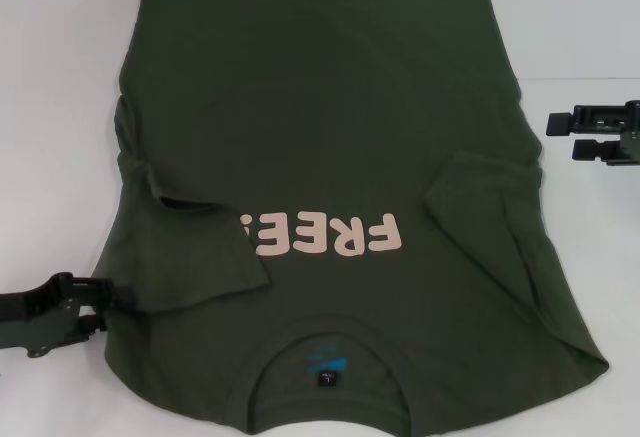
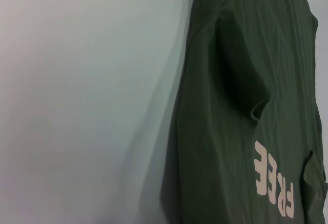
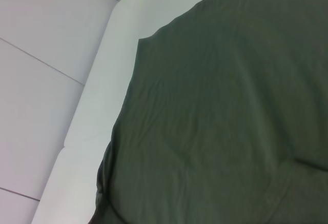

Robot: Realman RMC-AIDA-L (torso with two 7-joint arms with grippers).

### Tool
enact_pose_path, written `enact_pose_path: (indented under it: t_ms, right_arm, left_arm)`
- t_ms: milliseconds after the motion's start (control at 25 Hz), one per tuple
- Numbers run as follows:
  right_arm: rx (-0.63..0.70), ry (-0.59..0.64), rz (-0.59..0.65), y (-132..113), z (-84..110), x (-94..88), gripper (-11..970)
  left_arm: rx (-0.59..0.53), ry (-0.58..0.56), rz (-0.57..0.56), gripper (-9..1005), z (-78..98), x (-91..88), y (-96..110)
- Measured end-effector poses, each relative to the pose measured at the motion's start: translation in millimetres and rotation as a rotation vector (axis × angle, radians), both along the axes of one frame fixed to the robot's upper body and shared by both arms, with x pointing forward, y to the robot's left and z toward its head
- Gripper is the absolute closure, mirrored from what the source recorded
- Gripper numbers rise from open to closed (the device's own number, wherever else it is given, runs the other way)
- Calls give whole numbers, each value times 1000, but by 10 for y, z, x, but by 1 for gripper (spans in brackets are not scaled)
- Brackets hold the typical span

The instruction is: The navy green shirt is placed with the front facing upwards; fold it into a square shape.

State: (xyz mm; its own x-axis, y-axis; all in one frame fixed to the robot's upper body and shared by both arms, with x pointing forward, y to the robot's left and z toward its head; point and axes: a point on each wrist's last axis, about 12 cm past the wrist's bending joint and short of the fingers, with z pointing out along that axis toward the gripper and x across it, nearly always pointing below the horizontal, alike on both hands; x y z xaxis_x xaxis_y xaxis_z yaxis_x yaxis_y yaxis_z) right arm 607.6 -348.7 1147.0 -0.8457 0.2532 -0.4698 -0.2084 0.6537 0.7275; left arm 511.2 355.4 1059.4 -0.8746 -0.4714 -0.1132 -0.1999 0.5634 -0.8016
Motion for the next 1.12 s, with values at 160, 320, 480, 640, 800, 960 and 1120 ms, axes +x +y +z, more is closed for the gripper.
enact_pose_path:
  t_ms: [160,320,480,640,800,960,1120]
  right_arm:
    - [0,0,-2,-9,2,-1,147]
    - [-4,-3,-3,-19,-2,-5,152]
    - [-30,-2,43,-46,10,-44,156]
    - [-66,40,104,-112,-6,-146,160]
    - [-105,106,141,-271,-29,-314,163]
    - [-174,150,163,-419,-69,-477,167]
    - [-207,148,211,-433,-150,-570,173]
  left_arm:
    - [6,-4,-4,561,14,22,0]
    - [11,-12,-9,716,24,33,3]
    - [15,-31,-19,861,38,42,5]
    - [8,-55,-25,914,64,57,4]
    - [12,-73,-29,936,96,91,14]
    - [22,-83,-28,953,116,131,15]
    - [32,-92,-22,952,126,178,8]
